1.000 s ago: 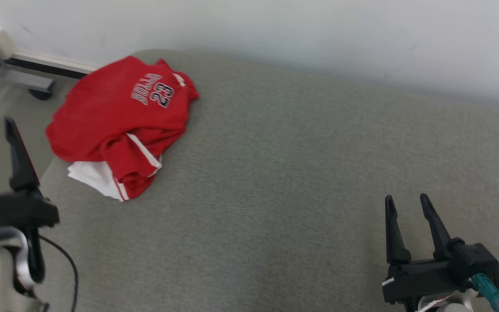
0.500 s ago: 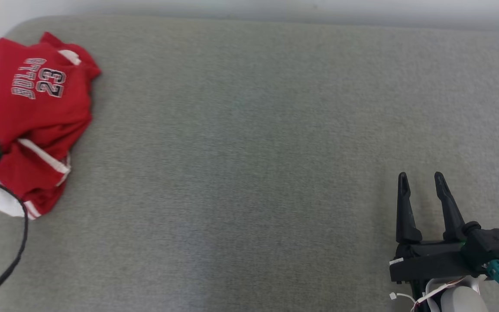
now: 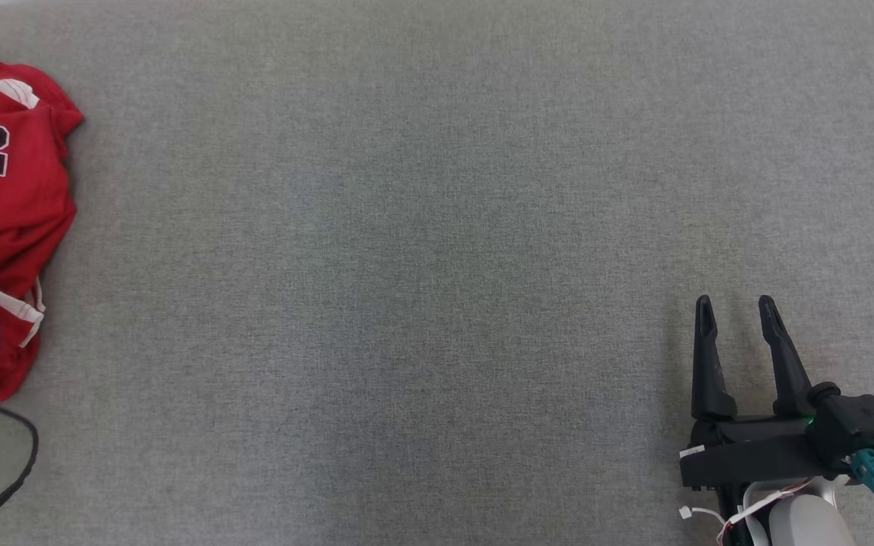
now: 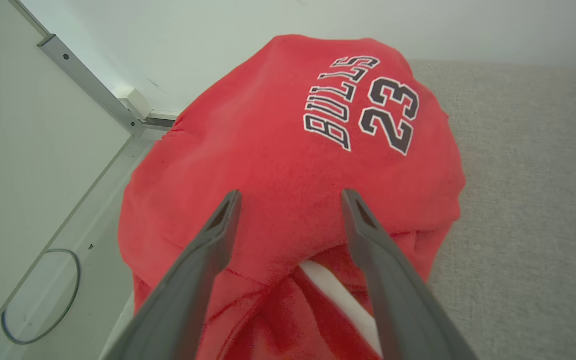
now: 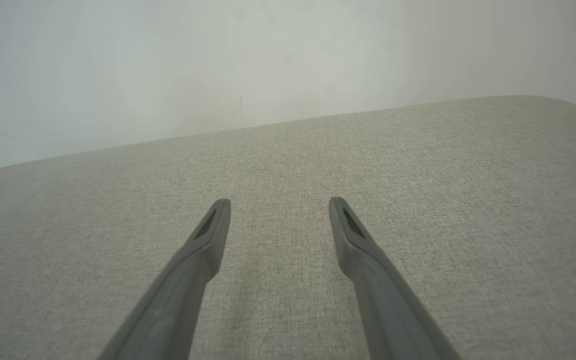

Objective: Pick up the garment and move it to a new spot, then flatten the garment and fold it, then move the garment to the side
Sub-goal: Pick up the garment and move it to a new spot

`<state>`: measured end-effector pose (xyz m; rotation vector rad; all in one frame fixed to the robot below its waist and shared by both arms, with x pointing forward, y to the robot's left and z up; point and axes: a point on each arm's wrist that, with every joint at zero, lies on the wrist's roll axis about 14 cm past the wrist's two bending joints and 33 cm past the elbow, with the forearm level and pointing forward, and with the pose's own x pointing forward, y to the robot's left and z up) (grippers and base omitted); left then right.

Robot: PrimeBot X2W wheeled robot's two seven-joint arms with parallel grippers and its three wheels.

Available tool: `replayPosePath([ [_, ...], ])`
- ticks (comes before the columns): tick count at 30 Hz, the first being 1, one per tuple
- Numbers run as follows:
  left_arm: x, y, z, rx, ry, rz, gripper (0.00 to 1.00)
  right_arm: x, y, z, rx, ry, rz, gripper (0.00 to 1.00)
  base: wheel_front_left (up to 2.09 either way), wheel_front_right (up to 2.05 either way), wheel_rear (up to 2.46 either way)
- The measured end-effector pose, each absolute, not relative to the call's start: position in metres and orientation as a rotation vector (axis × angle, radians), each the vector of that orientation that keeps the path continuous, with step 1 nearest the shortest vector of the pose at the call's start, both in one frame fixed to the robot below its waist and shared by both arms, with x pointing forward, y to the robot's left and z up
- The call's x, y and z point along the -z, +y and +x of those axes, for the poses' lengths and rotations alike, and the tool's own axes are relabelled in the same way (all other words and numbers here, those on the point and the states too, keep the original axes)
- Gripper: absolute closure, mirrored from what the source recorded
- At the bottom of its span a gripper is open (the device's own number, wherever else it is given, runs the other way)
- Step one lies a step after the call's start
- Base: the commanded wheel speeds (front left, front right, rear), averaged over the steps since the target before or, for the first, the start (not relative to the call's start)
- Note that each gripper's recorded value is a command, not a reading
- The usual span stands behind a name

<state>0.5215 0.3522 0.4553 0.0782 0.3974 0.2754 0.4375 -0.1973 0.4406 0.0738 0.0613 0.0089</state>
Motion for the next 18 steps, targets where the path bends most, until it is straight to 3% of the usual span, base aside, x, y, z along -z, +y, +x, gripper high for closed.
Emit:
replayPosePath([
  [6, -0.419, 0.364, 0.495, -0.337, 0.591, 0.029, 0.0, -0.445, -0.195, 0.437, -0.016, 0.051, 0.076, 0.0, 0.0, 0.0, 0.0],
  [13, -0.406, 0.363, 0.491, -0.344, 0.636, 0.022, 0.0, -0.446, -0.197, 0.435, -0.011, 0.048, 0.075, 0.0, 0.0, 0.0, 0.0],
  [14, -0.406, 0.363, 0.491, -0.342, 0.63, 0.027, 0.51, -0.446, -0.198, 0.435, -0.009, 0.048, 0.075, 0.0, 0.0, 0.0, 0.0],
  [15, -0.406, 0.363, 0.492, -0.339, 0.623, 0.038, 0.9, -0.447, -0.199, 0.435, -0.008, 0.047, 0.075, 0.0, 0.0, 0.0, 0.0],
  [16, -0.41, 0.363, 0.495, -0.339, 0.596, 0.05, 1.0, -0.447, -0.199, 0.435, -0.007, 0.044, 0.076, 0.0, 0.0, 0.0, 0.0],
  [18, -0.422, 0.365, 0.501, -0.343, 0.538, 0.07, 1.0, -0.449, -0.199, 0.435, -0.006, 0.04, 0.075, 0.0, 0.0, 0.0, 0.0],
])
